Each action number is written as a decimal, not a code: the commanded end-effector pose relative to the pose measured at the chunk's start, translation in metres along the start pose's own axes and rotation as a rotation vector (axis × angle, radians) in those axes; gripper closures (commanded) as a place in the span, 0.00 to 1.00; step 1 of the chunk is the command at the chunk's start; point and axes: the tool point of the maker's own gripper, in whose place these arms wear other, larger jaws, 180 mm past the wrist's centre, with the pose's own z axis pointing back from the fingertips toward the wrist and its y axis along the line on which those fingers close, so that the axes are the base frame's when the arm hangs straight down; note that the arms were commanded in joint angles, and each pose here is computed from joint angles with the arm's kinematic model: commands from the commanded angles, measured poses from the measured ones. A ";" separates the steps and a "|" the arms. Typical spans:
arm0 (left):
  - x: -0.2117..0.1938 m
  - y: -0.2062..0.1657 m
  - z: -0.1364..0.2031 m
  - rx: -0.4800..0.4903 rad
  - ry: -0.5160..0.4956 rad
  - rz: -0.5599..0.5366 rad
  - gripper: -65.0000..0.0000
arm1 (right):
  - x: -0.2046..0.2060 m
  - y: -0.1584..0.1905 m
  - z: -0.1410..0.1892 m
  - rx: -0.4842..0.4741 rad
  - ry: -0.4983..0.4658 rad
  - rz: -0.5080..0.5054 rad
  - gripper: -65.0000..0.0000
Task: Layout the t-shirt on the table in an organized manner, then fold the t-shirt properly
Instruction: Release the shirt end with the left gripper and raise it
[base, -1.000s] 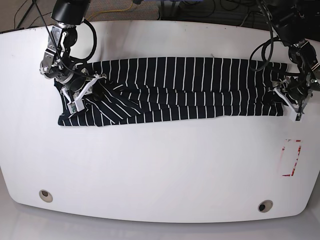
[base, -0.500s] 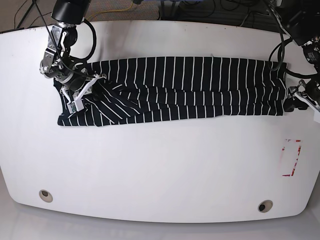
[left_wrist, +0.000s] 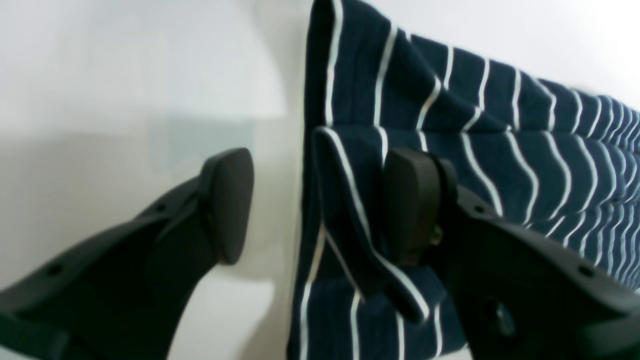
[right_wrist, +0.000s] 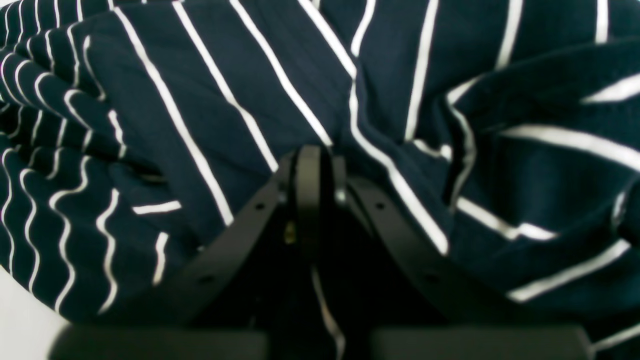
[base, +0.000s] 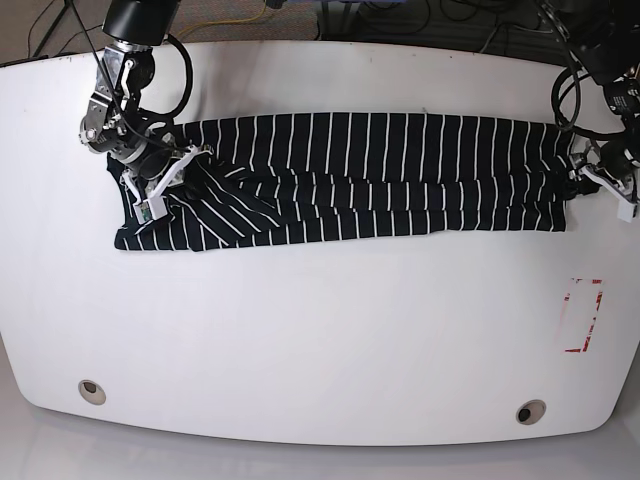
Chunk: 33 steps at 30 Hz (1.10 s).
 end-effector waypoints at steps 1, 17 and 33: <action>0.002 0.000 0.000 0.006 0.023 -0.031 0.40 | -0.005 -0.007 0.003 -0.028 0.041 0.017 0.97; -0.015 -0.023 -0.019 -0.038 0.123 -0.111 0.75 | -0.003 -0.007 0.003 -0.028 0.038 0.018 0.97; -0.010 -0.021 -0.003 -0.002 0.110 -0.190 0.98 | -0.004 0.001 -0.002 -0.016 0.034 0.003 0.97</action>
